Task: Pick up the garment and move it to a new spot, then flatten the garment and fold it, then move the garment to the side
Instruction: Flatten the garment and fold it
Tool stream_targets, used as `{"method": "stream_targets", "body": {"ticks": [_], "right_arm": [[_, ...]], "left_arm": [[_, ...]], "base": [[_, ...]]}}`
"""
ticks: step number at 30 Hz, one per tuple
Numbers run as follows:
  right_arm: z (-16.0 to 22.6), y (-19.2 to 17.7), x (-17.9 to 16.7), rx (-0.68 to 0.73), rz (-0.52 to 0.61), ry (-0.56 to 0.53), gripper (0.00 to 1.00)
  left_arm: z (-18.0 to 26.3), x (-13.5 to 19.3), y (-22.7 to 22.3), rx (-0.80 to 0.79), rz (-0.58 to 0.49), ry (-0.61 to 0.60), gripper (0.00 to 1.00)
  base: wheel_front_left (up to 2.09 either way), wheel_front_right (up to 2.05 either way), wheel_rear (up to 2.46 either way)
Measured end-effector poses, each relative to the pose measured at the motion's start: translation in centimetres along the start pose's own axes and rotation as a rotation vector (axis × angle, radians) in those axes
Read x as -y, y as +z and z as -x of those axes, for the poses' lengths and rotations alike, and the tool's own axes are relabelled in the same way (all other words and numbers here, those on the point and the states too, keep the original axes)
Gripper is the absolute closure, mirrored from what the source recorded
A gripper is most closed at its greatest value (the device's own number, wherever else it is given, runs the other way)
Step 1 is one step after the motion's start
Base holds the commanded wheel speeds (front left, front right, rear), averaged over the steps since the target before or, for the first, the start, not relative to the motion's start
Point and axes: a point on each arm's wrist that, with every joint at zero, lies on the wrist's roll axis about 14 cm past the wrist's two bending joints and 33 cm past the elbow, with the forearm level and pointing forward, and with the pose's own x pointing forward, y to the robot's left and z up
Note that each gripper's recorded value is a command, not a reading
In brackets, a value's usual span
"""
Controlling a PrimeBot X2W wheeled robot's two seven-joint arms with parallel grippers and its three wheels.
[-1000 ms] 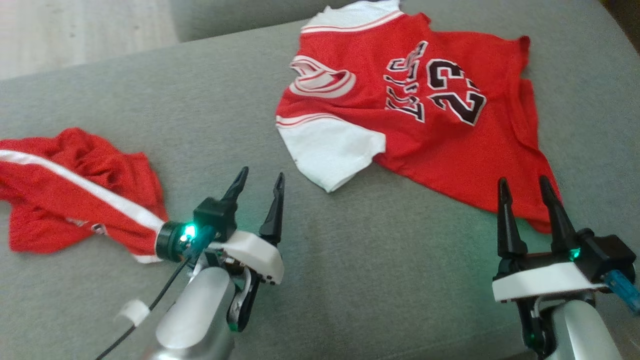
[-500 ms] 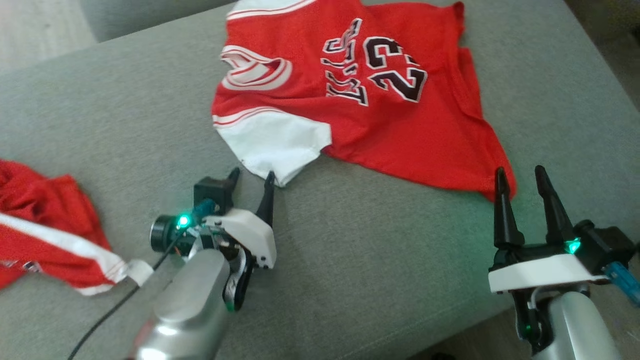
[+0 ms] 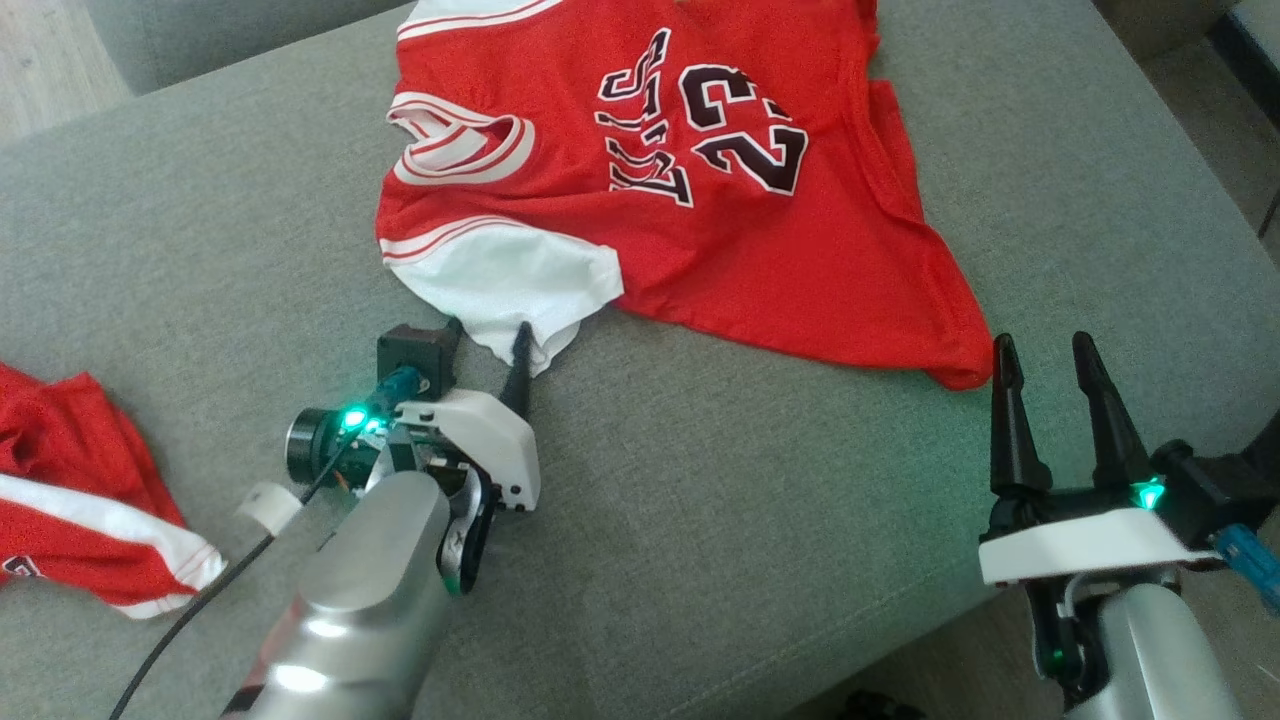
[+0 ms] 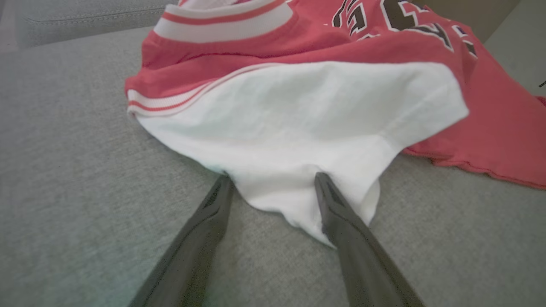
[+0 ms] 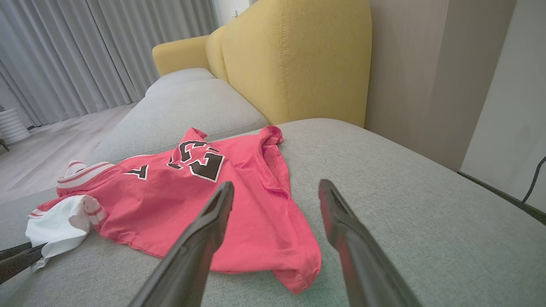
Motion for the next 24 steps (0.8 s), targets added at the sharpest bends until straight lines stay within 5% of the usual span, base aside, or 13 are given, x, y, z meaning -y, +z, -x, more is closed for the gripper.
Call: {"method": "stream_targets", "body": {"ticks": [2, 5, 13, 24], "right_arm": [[0.0, 0.0, 0.0, 0.001, 0.000, -0.001, 0.00], [0.0, 0.1, 0.1, 0.005, -0.003, -0.001, 0.00], [0.3, -0.3, 0.4, -0.007, -0.009, -0.008, 0.00], [1.5, -6.1, 1.9, -0.193, -0.072, -0.071, 0.00]], "left_arm": [[0.0, 0.0, -0.1, -0.008, -0.003, -0.005, 0.61], [0.2, -0.1, -0.2, -0.017, -0.006, -0.001, 1.00], [1.0, -0.3, 0.7, 0.053, -0.004, 0.018, 1.00], [3.9, -3.3, 7.5, 0.356, 0.003, 0.117, 1.00]], "base": [[0.00, 0.00, 0.00], [0.00, 0.00, 0.00], [0.00, 0.00, 0.00], [0.00, 0.00, 0.00]]}}
